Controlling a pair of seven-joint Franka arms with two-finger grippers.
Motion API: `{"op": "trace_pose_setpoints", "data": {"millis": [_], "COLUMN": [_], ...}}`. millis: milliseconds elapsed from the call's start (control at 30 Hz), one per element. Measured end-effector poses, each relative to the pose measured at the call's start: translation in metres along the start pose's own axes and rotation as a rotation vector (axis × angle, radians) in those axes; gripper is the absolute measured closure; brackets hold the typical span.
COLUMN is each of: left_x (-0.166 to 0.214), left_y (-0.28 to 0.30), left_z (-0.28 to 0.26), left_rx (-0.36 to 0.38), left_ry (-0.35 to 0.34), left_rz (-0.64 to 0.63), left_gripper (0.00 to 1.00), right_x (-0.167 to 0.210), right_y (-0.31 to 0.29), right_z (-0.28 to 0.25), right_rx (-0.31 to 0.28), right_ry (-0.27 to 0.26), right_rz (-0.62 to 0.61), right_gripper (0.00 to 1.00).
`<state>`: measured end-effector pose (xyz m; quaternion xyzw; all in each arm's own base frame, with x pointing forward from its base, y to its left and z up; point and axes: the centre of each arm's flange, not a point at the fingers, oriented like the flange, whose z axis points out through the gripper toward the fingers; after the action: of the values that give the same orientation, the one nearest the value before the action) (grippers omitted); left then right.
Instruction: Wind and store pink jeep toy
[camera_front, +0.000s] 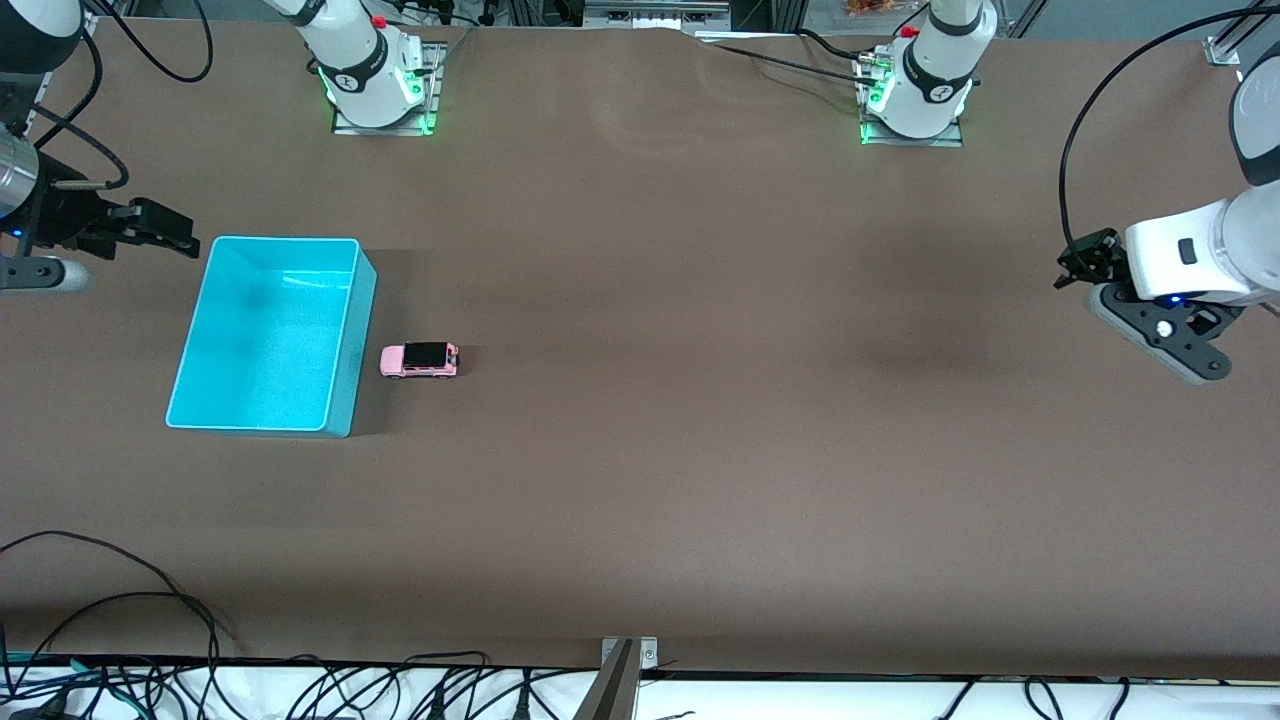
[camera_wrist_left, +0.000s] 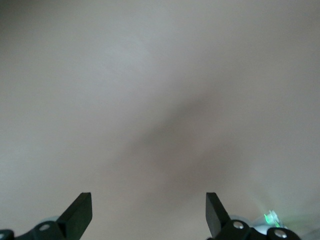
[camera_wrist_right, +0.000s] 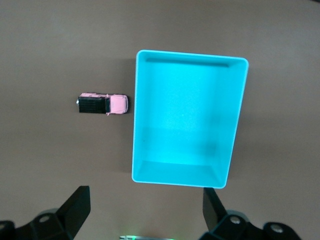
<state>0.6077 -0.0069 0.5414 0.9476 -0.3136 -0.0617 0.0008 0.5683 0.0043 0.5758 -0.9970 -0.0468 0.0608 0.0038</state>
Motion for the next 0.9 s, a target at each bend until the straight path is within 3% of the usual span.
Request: {"op": "trace_pose_setpoints", "data": {"millis": [167,434,768,901], "left_x": [-0.012,-0.031,-0.034,-0.036], "left_y": [0.004,0.020,0.025,0.027], "left_z": [0.007,0.008,0.007,0.010], "left_rx": [-0.010,-0.030,-0.042,-0.054], "left_ry": [0.087,0.122,0.102,0.079], "left_rz": [-0.139,-0.342,-0.429,-0.477], "left_gripper": [0.00,0.00,0.00,0.00], "right_x": [0.008,0.039,0.072,0.084], "right_y": [-0.010,-0.033,-0.098,-0.117], "right_z": [0.012,0.049,0.120,0.166], "right_rx": [0.023,0.051,0.060,0.089], "right_ry": [-0.012,-0.006,-0.058,-0.070], "right_rz": [-0.258,-0.631,-1.015,-1.174], "right_gripper": [0.00,0.00,0.00,0.00]}}
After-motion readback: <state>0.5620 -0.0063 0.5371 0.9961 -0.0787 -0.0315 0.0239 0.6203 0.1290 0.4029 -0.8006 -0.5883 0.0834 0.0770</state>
